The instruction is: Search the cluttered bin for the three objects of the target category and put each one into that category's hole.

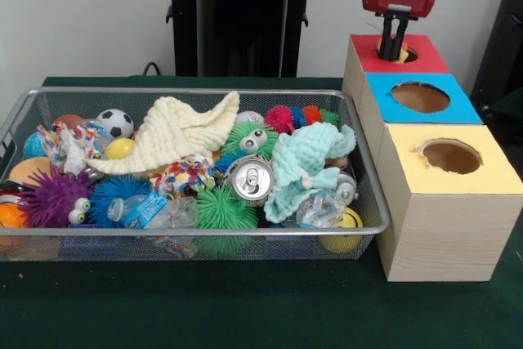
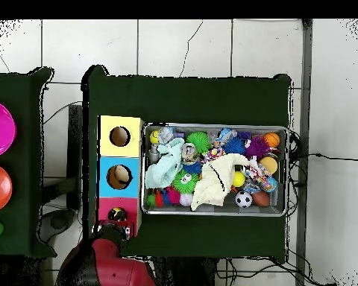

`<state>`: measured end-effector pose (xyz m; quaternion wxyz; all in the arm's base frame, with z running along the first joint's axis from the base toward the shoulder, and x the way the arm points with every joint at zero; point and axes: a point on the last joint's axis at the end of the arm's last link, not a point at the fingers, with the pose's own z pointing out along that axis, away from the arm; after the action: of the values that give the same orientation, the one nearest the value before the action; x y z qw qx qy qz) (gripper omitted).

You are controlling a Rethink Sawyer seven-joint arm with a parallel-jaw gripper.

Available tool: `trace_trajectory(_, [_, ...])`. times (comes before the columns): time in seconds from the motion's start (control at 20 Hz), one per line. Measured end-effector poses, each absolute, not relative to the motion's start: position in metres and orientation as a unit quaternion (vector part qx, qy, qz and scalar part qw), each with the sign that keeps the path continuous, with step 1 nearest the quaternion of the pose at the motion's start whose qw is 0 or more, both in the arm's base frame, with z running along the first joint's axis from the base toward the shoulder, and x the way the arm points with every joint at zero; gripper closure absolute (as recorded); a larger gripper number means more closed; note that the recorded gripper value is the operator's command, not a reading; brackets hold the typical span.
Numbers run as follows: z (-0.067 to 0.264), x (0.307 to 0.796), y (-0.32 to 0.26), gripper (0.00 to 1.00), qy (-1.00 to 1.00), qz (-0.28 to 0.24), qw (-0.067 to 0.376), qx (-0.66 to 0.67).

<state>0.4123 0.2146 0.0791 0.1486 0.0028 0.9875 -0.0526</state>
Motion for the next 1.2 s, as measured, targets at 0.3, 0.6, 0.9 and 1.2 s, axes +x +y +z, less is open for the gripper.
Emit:
trace_trajectory(0.3, [0.065,0.405,0.233,1.00,0.989,-0.049,0.141,-0.006])
trace_trajectory(0.6, [0.059,0.404,0.235,1.00,0.988,-0.052,0.144,-0.003])
trace_trajectory(0.9, [0.043,0.399,0.235,1.00,0.988,-0.055,0.142,-0.007])
trace_trajectory(1.2, [0.048,0.397,0.237,1.00,0.989,-0.051,0.139,-0.007])
